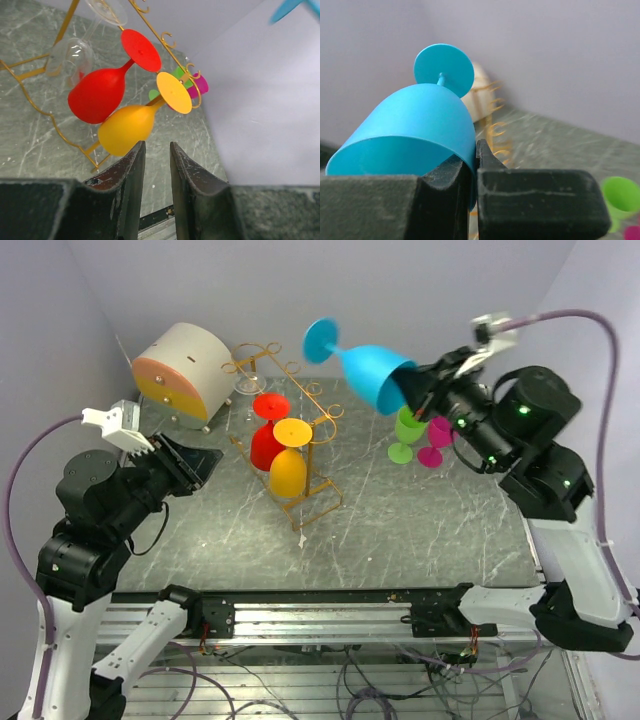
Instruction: Take the wine glass off the wine glass rack
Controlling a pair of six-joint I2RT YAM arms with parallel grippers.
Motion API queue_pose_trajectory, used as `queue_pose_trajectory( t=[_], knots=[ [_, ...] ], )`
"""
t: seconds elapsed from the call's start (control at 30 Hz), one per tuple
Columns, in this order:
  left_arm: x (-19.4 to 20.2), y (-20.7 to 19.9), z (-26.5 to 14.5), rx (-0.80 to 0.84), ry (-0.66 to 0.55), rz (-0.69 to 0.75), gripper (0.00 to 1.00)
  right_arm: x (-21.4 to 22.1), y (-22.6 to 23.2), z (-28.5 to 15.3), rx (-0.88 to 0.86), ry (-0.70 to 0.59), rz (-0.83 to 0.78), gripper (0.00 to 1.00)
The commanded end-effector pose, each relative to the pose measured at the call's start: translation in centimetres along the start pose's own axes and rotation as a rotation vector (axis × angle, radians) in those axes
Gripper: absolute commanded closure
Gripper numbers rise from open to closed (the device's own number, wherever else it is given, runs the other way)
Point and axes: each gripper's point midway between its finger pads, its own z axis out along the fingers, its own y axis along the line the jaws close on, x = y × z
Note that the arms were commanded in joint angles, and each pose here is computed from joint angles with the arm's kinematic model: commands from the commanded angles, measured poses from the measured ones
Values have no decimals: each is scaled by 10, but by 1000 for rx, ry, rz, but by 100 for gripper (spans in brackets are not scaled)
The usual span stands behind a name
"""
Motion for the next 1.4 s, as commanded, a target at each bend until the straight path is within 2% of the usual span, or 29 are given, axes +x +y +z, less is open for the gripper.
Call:
queue_pose_trajectory(
  t=[0.0,0.07,0.17,0.3,0.47,0.6,0.7,0.83,1.0,1.2,1.37],
  knots=[
    [2,22,5,-79,-28,41,63,-47,-75,-19,438,-173,-67,100],
    [8,33,8,-114,-21,51,64,-44,-102,-11,610,-144,-125,100],
    [15,49,11,-164,-14,77,64,-44,-135,9,751,-86,-198,100],
    [25,65,11,-209,-5,96,65,-42,-204,37,853,-43,-145,100],
    [38,79,-1,-240,-4,115,66,15,-268,78,766,121,-9,100],
    [43,94,-14,-289,-31,128,66,85,-284,104,669,311,58,100],
    [50,105,-19,-311,-42,134,66,127,-298,116,664,417,78,100],
    [60,117,-19,-334,-39,139,66,169,-323,125,675,496,134,100],
    [75,135,-14,-371,-19,146,67,199,-361,115,719,551,211,100],
    [79,140,-9,-385,-11,143,67,223,-341,127,583,633,243,100],
    [83,141,-7,-390,15,141,68,234,-306,143,529,695,150,100]
  ],
)
